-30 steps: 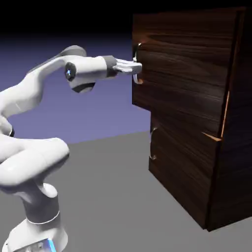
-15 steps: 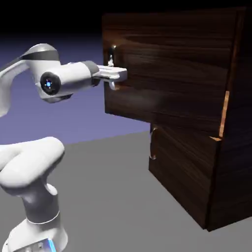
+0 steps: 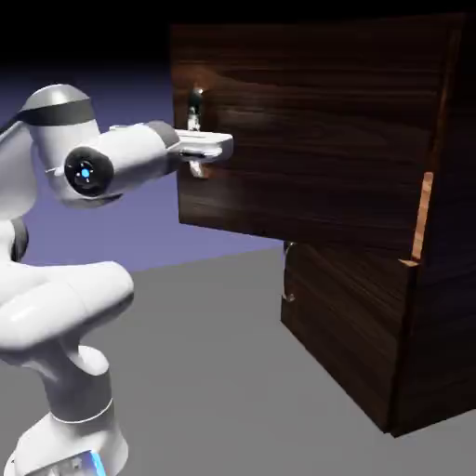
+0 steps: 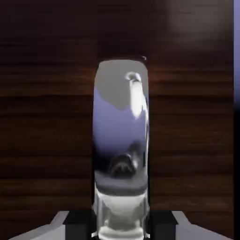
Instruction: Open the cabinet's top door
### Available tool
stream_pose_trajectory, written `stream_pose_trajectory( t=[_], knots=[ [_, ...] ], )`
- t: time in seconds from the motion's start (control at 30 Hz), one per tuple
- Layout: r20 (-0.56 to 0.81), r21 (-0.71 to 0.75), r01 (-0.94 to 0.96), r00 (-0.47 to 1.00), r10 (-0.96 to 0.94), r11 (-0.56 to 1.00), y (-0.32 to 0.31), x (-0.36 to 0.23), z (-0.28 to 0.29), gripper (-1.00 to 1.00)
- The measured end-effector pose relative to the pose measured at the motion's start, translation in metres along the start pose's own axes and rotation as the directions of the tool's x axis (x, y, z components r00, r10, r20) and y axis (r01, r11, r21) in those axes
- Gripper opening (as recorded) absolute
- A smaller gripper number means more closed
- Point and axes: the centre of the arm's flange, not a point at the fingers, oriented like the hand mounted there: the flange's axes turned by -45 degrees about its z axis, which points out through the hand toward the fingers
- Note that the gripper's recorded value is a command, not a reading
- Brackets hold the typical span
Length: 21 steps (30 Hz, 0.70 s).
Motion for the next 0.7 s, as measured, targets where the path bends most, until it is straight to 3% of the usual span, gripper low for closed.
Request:
stream_pose_trajectory(
  t=[0.7],
  knots=[
    [0.0,-0.402,0.0,1.0,0.0,0.916,-0.092,0.0,-0.146,-1.0]
  ],
)
